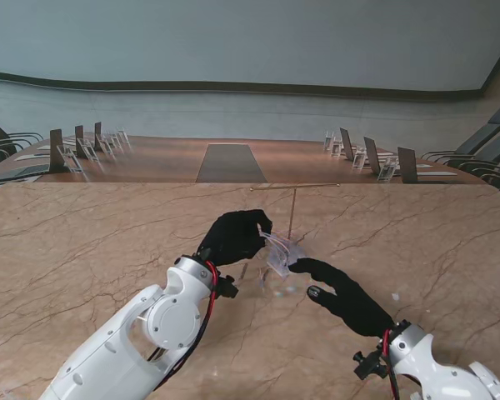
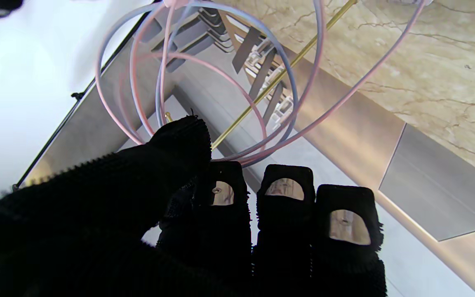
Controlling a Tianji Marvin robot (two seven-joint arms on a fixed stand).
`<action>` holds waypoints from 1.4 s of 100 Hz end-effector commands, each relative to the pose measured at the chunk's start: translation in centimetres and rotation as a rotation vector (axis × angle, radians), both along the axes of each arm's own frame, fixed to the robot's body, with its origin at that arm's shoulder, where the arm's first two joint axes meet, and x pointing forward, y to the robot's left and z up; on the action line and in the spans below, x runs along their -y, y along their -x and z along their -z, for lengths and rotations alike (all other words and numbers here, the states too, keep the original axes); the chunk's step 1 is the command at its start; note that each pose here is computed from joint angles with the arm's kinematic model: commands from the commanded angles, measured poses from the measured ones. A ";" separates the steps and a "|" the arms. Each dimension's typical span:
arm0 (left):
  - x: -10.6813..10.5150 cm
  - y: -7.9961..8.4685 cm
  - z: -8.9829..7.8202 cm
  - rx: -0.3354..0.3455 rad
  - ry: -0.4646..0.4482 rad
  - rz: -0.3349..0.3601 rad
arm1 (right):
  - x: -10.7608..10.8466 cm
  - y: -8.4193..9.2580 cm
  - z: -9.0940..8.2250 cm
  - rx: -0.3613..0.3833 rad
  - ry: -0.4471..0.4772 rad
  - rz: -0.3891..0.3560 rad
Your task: Take the wired earphone off the rack, coil the cable and place them on the table
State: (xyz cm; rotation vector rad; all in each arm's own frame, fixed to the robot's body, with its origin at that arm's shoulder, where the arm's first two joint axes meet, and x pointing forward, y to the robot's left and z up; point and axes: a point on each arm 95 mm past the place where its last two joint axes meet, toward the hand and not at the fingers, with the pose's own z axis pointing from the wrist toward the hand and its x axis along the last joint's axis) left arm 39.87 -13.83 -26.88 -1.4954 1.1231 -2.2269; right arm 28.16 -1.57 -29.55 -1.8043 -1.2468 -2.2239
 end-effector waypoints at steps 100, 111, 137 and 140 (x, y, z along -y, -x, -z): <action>3.0 4.1 -0.8 -0.028 -0.072 0.245 | 4.5 -1.8 -1.1 0.099 0.103 0.114; 3.3 4.4 -0.9 -0.034 -0.074 0.270 | 4.6 -2.1 -0.8 0.085 0.124 0.120; 3.7 4.6 -1.6 -0.033 -0.066 0.307 | 4.3 -2.6 0.3 0.040 0.187 0.129; 3.7 4.6 -1.8 -0.031 -0.064 0.312 | 4.2 -2.7 0.4 0.035 0.194 0.129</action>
